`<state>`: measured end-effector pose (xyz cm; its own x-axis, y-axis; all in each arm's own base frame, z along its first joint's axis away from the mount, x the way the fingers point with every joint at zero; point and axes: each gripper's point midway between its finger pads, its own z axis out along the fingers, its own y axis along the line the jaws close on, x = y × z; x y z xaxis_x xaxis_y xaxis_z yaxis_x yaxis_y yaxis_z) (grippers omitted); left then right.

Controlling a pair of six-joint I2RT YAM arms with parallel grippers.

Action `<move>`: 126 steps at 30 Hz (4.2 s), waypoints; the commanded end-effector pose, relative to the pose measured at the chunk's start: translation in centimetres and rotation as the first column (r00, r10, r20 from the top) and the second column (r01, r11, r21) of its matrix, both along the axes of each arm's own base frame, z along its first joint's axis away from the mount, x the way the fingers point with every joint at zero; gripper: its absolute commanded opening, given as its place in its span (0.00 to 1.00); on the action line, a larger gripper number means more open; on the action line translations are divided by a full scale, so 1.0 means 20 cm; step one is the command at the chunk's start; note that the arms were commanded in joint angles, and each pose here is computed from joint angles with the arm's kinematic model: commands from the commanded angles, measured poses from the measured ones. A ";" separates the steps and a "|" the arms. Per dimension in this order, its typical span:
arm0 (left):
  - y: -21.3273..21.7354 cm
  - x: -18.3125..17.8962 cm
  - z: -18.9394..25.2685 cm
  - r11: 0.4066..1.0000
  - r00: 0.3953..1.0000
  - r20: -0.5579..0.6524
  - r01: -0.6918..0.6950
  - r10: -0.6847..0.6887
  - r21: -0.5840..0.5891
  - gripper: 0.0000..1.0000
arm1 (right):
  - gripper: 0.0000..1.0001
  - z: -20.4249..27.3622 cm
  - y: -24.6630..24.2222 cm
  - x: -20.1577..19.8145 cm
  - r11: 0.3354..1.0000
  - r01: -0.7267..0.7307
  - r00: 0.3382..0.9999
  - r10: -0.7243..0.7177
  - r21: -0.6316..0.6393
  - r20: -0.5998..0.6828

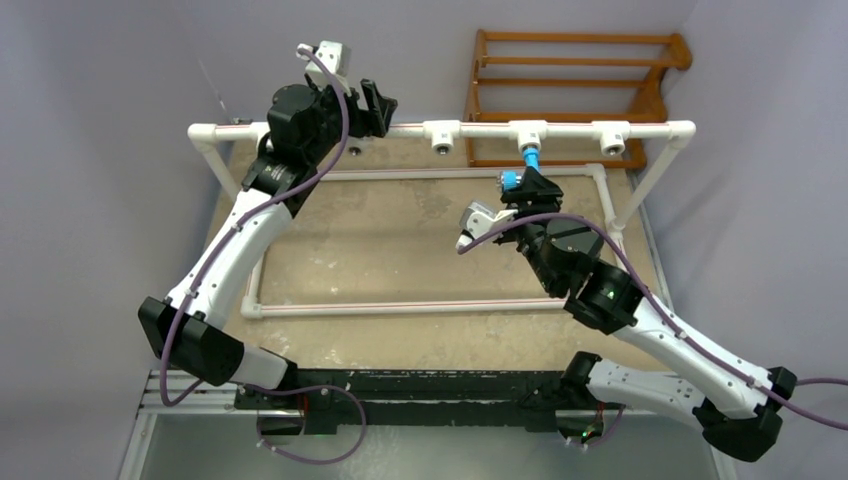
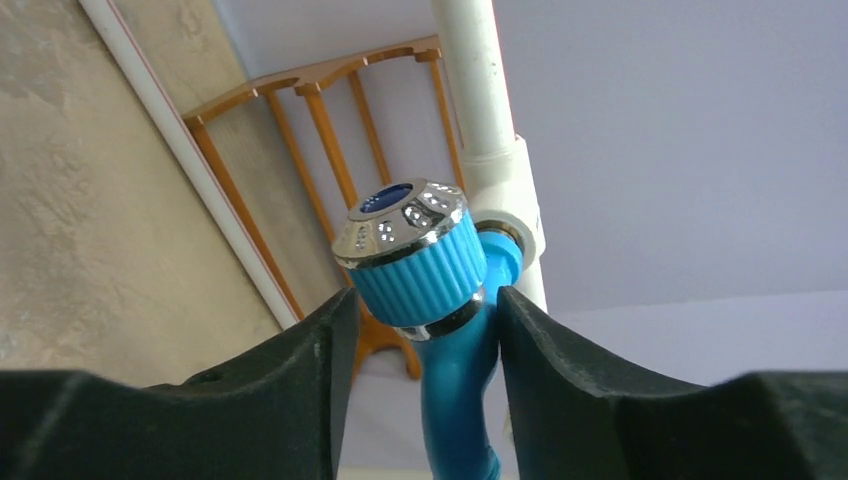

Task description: Install the water faucets

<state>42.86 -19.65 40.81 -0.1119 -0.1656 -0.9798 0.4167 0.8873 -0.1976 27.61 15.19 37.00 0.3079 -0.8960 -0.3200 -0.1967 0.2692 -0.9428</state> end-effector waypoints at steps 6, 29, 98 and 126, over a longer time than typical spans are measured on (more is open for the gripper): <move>0.09 -0.03 -0.47 0.994 0.959 -0.278 -0.016 0.046 0.107 0.75 | 0.08 0.09 -0.08 0.03 0.976 0.135 0.988 -0.146 0.168 0.059; 0.08 -0.06 -0.46 0.997 0.958 -0.286 0.010 0.013 0.078 0.75 | 0.00 -0.11 0.15 -0.08 -0.413 0.415 0.907 0.262 0.810 -0.331; 0.19 -0.05 -0.42 0.999 0.960 -0.277 -0.020 0.032 0.046 0.74 | 0.74 0.20 -0.06 -0.24 0.594 0.004 0.936 0.282 0.804 -0.213; 0.25 -0.02 -0.44 1.000 0.954 -0.299 -0.015 0.014 -0.002 0.74 | 0.76 0.19 0.15 -0.17 0.951 -0.227 0.948 0.265 0.208 -0.176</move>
<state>42.93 -14.98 41.08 -0.1099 -0.1997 -0.9737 0.4102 0.8832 -0.2274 25.31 16.68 41.69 0.4353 -0.6991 -0.5673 -0.4124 0.4053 -0.8159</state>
